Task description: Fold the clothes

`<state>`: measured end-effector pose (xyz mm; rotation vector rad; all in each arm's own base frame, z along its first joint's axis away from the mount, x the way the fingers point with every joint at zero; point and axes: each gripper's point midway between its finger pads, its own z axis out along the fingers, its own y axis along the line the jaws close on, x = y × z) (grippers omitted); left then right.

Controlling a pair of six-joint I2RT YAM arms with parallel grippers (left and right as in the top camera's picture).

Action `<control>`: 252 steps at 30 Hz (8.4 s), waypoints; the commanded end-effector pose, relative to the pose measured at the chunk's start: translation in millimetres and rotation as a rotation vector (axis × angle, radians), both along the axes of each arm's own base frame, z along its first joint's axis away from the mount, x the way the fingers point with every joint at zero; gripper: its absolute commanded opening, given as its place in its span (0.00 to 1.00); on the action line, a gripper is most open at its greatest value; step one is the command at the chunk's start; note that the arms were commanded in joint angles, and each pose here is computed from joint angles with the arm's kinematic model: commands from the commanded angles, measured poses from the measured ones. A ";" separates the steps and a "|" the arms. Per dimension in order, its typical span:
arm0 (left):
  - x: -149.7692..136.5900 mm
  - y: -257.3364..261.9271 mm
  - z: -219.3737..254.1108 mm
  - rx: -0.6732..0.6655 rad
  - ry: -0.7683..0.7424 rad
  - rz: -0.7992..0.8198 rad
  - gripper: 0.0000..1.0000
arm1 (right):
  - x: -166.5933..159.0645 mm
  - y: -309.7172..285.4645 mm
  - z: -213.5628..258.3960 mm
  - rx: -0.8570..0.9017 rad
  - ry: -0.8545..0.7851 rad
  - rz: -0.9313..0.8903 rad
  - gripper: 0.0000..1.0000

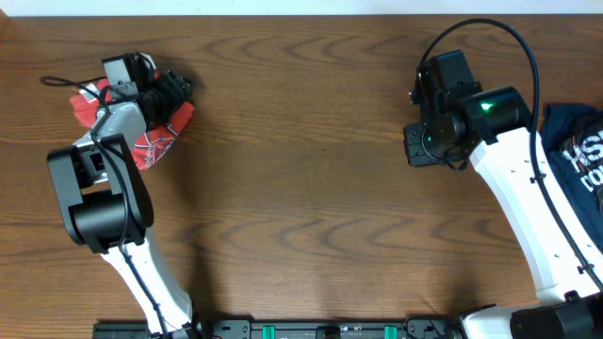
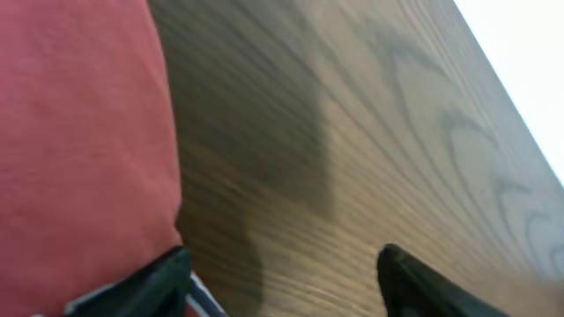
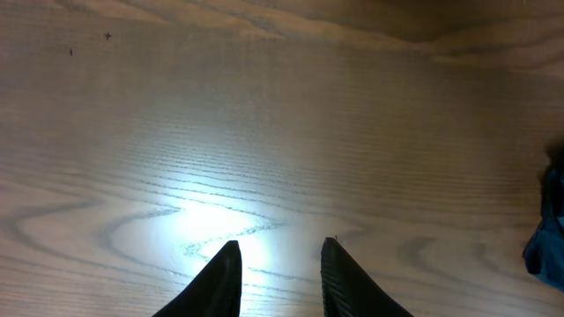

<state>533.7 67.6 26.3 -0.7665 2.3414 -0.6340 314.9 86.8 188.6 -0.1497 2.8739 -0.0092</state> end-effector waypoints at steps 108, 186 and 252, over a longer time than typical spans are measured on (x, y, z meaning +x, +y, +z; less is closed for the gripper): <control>-333.1 -94.4 194.2 0.586 -0.232 -0.354 0.98 | -106.9 -88.6 4.1 0.047 -1.047 -0.090 0.99; -312.4 -71.7 120.1 0.642 -0.516 -0.148 0.98 | -68.9 -76.9 -31.8 -0.002 -1.233 0.044 0.99; -290.2 -54.8 109.9 0.680 -0.701 -0.007 0.98 | -68.9 -76.8 -31.8 -0.002 -1.233 0.045 0.99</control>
